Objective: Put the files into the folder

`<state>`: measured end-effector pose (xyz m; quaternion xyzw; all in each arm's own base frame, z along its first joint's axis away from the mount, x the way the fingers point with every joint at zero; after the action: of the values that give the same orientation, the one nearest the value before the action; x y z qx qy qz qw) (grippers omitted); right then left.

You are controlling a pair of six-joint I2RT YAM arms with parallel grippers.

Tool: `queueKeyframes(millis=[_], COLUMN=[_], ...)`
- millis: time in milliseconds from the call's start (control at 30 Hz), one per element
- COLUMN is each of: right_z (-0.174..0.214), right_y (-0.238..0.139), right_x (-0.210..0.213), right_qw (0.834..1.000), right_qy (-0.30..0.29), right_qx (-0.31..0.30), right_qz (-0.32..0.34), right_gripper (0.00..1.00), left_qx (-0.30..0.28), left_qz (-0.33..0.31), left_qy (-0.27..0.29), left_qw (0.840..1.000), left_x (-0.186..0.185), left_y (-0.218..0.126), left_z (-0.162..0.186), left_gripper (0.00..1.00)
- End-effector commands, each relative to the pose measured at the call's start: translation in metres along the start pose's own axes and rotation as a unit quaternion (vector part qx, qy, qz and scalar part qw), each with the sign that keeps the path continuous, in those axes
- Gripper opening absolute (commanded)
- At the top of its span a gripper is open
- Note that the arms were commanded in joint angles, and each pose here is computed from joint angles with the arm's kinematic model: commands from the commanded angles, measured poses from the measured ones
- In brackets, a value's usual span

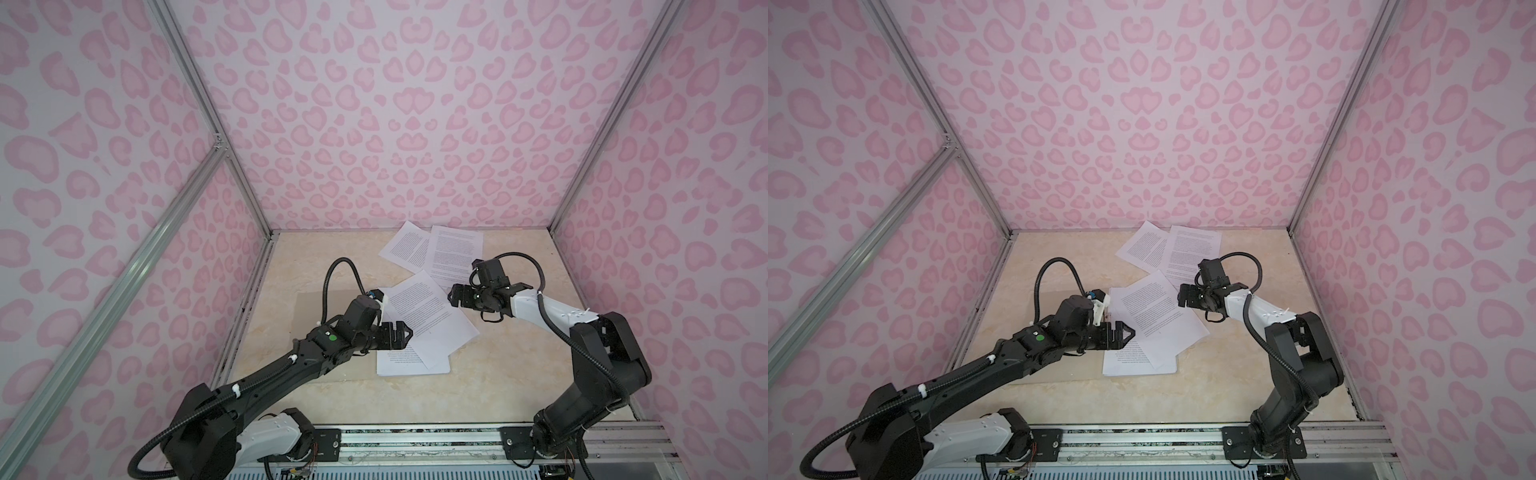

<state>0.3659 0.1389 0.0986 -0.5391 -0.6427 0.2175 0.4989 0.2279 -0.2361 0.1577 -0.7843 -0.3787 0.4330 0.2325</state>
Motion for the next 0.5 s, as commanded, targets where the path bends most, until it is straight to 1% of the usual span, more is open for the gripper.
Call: queueKeyframes(millis=[0,133,233,367,467], right_z=[-0.001,-0.003,-0.003,0.003,0.008], right_y=[0.011,0.026,0.034,0.045,0.049], right_x=[0.003,-0.007,-0.009,-0.008,-0.011], right_qw=[0.999,0.997,0.995,0.992,0.991], right_qy=[-0.006,0.016,0.031,0.041,0.048], right_qx=[0.020,0.038,0.048,0.078,0.093], right_qz=[-0.047,-0.063,-0.082,-0.096,-0.086], right_gripper=[0.94,0.93,0.92,0.92,0.91], left_qx=[-0.030,-0.017,-0.008,-0.004,0.019], left_qz=[0.004,-0.007,-0.026,-0.041,-0.026], left_qy=[-0.009,-0.026,-0.036,-0.028,-0.022], left_qw=[0.999,1.000,0.999,0.999,0.999], left_x=[-0.009,-0.010,-0.004,0.001,0.001], left_y=[0.019,0.047,0.056,0.045,0.035], left_z=[-0.024,-0.032,-0.032,-0.024,-0.007], left_gripper=[0.95,0.92,0.90,0.88,0.88])
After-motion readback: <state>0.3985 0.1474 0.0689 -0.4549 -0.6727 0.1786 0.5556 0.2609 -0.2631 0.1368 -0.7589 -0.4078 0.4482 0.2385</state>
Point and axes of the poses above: each gripper's point midway between its finger pads, its own y axis out along the fingers, its own x axis along the line the jaws close on, z = x × y, the point moved 4 cm from there along -y, back along the fingers, and after that the axes turned 6 degrees about y, right-handed, at the moved point
